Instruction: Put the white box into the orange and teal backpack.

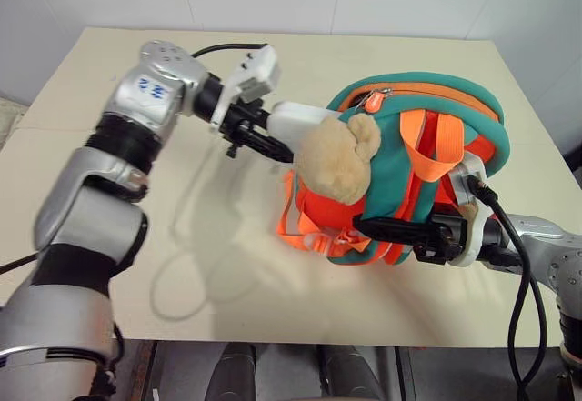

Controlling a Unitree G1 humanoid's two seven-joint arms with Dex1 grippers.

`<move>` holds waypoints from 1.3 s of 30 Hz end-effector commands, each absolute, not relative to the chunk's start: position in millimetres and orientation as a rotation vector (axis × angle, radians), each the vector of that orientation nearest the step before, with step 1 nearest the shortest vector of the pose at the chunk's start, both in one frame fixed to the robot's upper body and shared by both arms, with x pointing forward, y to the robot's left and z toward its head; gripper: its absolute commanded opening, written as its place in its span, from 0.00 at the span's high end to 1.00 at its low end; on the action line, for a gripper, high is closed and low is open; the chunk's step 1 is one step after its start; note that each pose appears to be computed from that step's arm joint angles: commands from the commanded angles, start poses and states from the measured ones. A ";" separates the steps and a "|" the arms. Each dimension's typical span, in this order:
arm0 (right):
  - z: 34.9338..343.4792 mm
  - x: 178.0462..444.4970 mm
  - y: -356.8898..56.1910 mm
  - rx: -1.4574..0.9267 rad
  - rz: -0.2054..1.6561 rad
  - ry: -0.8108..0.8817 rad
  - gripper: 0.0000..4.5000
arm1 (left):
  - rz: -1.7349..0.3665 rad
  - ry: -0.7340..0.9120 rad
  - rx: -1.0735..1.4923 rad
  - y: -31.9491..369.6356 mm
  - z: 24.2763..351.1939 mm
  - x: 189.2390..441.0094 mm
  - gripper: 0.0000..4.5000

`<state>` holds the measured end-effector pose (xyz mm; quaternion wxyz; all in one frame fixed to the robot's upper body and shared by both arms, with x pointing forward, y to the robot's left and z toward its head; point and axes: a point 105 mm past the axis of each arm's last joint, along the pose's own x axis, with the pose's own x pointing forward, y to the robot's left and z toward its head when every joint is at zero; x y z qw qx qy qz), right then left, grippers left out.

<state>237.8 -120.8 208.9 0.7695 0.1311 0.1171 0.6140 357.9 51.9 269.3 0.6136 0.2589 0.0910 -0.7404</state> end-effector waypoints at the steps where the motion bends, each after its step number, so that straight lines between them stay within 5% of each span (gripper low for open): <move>1: 218.2 234.3 -116.5 0.257 1.350 0.201 0.98 | -1.841 0.168 0.624 34.2 286.5 340.1 0.70; 18: 217.5 237.6 -111.9 0.267 1.337 0.184 0.98 | -1.801 0.216 0.619 10.9 260.1 332.3 0.70; 29: 218.1 239.7 -111.0 0.270 1.340 0.177 0.98 | -1.697 0.127 0.567 62.0 290.2 340.3 0.00; 39: 216.5 240.9 -111.9 0.276 1.331 0.177 0.98 | -1.615 0.045 0.529 116.0 297.8 335.7 0.04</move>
